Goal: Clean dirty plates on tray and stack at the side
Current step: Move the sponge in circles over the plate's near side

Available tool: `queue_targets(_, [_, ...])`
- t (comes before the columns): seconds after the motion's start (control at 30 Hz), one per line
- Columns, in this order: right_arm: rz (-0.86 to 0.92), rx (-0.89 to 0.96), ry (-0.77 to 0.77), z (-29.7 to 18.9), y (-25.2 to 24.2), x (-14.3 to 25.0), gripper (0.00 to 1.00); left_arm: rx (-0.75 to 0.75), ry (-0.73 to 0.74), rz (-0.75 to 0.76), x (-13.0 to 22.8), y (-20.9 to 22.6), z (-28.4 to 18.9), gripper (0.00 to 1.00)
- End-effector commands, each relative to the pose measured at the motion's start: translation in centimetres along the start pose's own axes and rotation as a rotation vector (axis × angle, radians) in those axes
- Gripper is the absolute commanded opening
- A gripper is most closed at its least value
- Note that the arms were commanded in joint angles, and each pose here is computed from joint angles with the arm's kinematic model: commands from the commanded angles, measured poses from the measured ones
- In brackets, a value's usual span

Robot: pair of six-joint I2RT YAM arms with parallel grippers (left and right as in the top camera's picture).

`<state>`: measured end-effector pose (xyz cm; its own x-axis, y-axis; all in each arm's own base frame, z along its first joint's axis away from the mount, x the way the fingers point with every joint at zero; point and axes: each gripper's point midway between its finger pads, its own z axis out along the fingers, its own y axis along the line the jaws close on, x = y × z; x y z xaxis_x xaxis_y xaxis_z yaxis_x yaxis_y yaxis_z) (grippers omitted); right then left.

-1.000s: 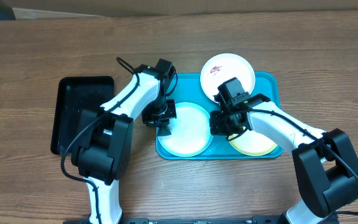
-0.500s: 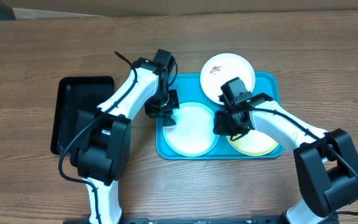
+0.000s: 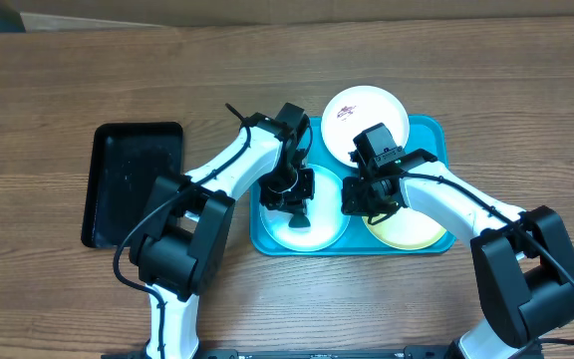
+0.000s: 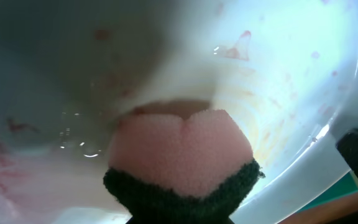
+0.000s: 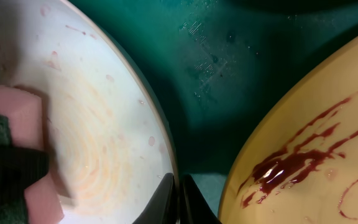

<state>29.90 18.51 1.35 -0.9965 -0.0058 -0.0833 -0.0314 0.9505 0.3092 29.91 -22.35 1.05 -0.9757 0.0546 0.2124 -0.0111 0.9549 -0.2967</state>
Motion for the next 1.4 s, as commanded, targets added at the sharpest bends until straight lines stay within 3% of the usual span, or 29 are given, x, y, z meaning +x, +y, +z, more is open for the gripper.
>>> queue_targets(0.0, [-0.006,-0.002,-0.009,0.0,0.3,-0.4,0.04,0.024,0.007,0.040,-0.2,-0.6,-0.3,0.34])
queue_targets(0.03, [-0.006,-0.002,-0.008,0.0,0.3,-0.4,0.04,0.021,0.013,0.038,0.0,-0.5,-0.3,0.81])
queue_targets(0.07, [-0.006,-0.002,-0.008,0.0,0.3,-0.4,0.04,0.022,0.012,0.038,-0.1,-0.5,-0.3,0.98])
queue_targets(0.1, [-0.006,-0.003,-0.008,0.0,0.4,-0.4,0.04,0.021,0.010,0.041,-0.1,-0.5,-0.3,1.00])
queue_targets(0.37, [-0.006,-0.002,-0.008,0.0,0.3,-0.4,0.04,0.016,-0.002,0.019,-0.8,-0.2,-1.9,0.87])
queue_targets(0.47, [-0.006,-0.002,-0.008,0.0,0.3,-0.4,0.04,-0.015,-0.012,0.014,-1.1,-0.1,-3.2,0.69])
queue_targets(0.8, [-0.007,-0.002,-0.009,0.0,0.3,-0.4,0.04,-0.073,0.005,0.061,0.1,-1.0,-2.5,0.70])
queue_targets(1.1, [-0.006,-0.002,-0.007,0.0,0.3,-0.3,0.04,-0.160,-0.030,0.039,0.2,0.2,-0.6,0.60])
queue_targets(1.37, [-0.006,-0.002,-0.008,0.0,0.3,-0.4,0.04,-0.170,-0.038,0.039,0.0,0.4,-0.6,0.44])
